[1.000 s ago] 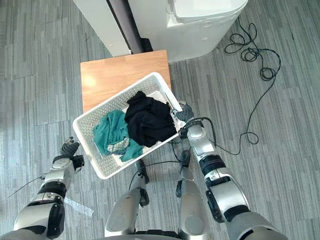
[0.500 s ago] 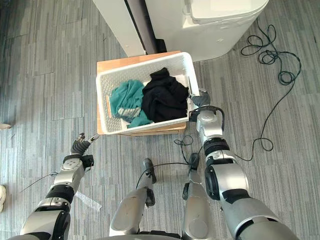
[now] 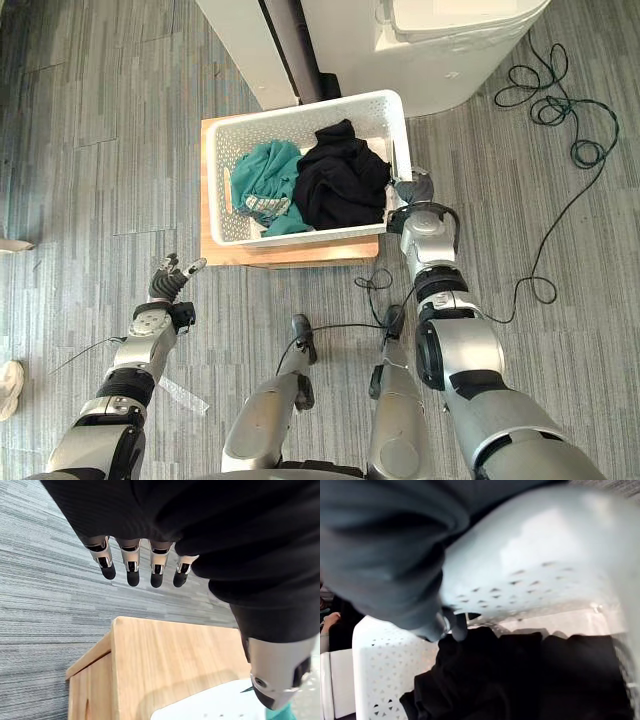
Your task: Pick up the laundry basket with both hands and put the clothes into the washing machine.
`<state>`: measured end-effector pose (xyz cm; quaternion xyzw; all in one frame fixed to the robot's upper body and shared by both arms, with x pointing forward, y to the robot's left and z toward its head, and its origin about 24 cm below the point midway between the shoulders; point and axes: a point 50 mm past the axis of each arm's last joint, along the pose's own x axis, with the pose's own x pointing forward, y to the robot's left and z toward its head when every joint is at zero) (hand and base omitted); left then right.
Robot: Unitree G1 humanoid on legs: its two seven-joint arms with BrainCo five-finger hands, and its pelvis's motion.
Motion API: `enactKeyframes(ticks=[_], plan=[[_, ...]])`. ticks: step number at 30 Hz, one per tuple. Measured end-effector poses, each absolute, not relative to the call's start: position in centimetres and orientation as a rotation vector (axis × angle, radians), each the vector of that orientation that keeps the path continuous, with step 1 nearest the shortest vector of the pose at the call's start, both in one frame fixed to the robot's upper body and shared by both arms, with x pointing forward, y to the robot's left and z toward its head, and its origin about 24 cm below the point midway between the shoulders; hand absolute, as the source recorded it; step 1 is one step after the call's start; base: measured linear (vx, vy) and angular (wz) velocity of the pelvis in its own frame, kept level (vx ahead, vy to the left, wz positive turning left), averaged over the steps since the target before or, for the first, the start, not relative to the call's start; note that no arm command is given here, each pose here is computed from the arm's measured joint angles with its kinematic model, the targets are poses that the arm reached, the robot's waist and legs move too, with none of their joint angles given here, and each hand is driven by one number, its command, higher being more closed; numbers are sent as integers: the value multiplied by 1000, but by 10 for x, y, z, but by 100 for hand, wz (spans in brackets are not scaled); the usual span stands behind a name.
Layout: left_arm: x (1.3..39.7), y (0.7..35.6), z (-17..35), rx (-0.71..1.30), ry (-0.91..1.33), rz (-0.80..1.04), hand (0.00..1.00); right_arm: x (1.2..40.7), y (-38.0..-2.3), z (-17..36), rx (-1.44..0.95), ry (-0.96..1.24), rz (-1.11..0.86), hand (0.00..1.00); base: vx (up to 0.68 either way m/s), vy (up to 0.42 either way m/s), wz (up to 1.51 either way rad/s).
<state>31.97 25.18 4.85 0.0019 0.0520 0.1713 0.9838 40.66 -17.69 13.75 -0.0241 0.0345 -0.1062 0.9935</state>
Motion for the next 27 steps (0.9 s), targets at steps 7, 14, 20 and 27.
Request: enactKeyframes(ticks=[7,14,20,27], plan=[[326,270,106,-63,-138,389,0,404,-173,143,-83,30,-190,100,38,-20,-8],[328,292,125,-51,-183,446,0,402,-172,143,-109,10,-181,100,28,-18,-3],[340,302,128,-12,-128,481,0,400,-167,146,-130,-17,-160,100,16,-25,-9],[351,306,113,-22,7,503,0,398,-157,148,-139,-58,-122,100,11,-32,-13]])
